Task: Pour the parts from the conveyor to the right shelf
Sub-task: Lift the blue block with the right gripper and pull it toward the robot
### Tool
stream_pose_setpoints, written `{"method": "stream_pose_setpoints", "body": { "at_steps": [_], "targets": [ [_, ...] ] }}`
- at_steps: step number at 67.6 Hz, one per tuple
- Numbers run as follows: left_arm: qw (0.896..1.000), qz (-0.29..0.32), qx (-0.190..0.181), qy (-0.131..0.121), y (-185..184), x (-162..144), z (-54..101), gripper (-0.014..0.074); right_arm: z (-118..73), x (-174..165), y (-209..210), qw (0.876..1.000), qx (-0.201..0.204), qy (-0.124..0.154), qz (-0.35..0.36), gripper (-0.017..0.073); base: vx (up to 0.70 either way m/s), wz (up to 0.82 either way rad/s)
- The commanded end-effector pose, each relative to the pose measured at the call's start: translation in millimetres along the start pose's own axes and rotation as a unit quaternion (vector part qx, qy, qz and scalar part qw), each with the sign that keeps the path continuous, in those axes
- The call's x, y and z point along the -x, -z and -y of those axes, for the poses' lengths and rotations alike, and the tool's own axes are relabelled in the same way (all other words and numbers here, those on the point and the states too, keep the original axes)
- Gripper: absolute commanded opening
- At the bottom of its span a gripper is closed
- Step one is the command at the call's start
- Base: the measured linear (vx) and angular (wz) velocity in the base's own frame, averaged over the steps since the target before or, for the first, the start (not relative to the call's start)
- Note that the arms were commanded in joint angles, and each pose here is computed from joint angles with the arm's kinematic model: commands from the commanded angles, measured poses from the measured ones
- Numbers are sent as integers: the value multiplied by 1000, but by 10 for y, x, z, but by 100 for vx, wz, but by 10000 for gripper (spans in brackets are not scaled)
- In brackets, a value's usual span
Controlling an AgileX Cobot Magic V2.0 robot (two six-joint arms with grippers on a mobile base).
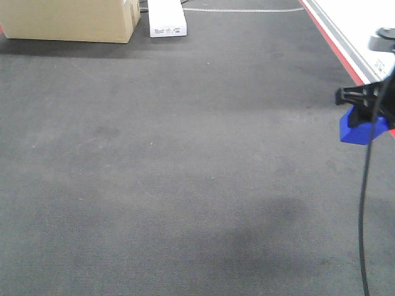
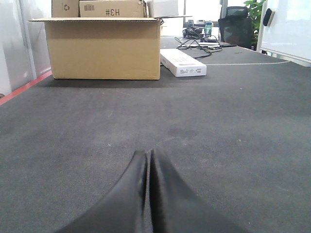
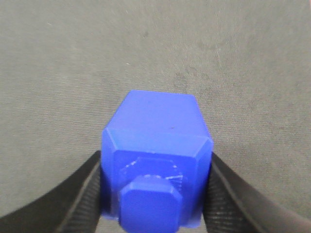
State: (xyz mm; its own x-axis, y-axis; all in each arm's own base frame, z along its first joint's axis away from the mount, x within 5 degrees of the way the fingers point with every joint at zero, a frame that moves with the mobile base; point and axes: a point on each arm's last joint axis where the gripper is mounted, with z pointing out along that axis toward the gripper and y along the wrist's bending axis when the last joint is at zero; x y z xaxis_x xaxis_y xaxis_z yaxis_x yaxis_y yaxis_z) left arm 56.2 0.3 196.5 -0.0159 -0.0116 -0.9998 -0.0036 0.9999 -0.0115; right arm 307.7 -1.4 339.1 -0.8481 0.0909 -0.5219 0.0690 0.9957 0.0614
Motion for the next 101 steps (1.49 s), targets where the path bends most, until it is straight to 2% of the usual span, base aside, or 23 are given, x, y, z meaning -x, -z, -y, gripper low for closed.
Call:
{"method": "stream_pose_setpoints", "body": {
  "at_steps": [1,5,14,19,25,35,44,50,56,66,70,80,101],
  "targets": [
    [999,49,-4,7,18,135,5,-6,-7,-100,333,995,12,2,101,-5,0,0],
    [999,49,-4,7,18,135,5,-6,10,-234,394,993,11,7,118,-5,0,0],
    [999,49,-4,7,18,135,5,-6,33,-579,548,987,8,48,155,-5,0,0],
    [999,49,-4,7,18,135,5,-6,39,-767,648,983,12,52,178,-5,0,0],
    [999,49,-4,7,18,135,5,-6,49,-975,796,974,14,59,216,-5,0,0],
    [999,49,-4,7,18,135,5,-6,68,-1324,989,959,10,86,269,-5,0,0],
    [999,49,-4,7,18,135,5,-6,58,-1654,1154,943,31,81,323,-5,0,0],
    [999,49,-4,7,18,135,5,-6,50,-1878,1181,928,39,101,356,-5,0,0],
    [999,49,-4,7,18,135,5,-6,47,-2046,1154,909,39,123,396,-5,0,0],
    [999,49,-4,7,18,135,5,-6,81,-2206,960,884,38,102,455,-5,0,0],
    [999,49,-4,7,18,135,5,-6,108,-2260,839,880,29,95,464,-4,0,0],
    [999,49,-4,7,18,135,5,-6,150,-2339,613,883,15,86,462,-3,0,0],
    [999,49,-4,7,18,135,5,-6,152,-2367,557,888,17,85,452,-1,0,0]
  ]
}}
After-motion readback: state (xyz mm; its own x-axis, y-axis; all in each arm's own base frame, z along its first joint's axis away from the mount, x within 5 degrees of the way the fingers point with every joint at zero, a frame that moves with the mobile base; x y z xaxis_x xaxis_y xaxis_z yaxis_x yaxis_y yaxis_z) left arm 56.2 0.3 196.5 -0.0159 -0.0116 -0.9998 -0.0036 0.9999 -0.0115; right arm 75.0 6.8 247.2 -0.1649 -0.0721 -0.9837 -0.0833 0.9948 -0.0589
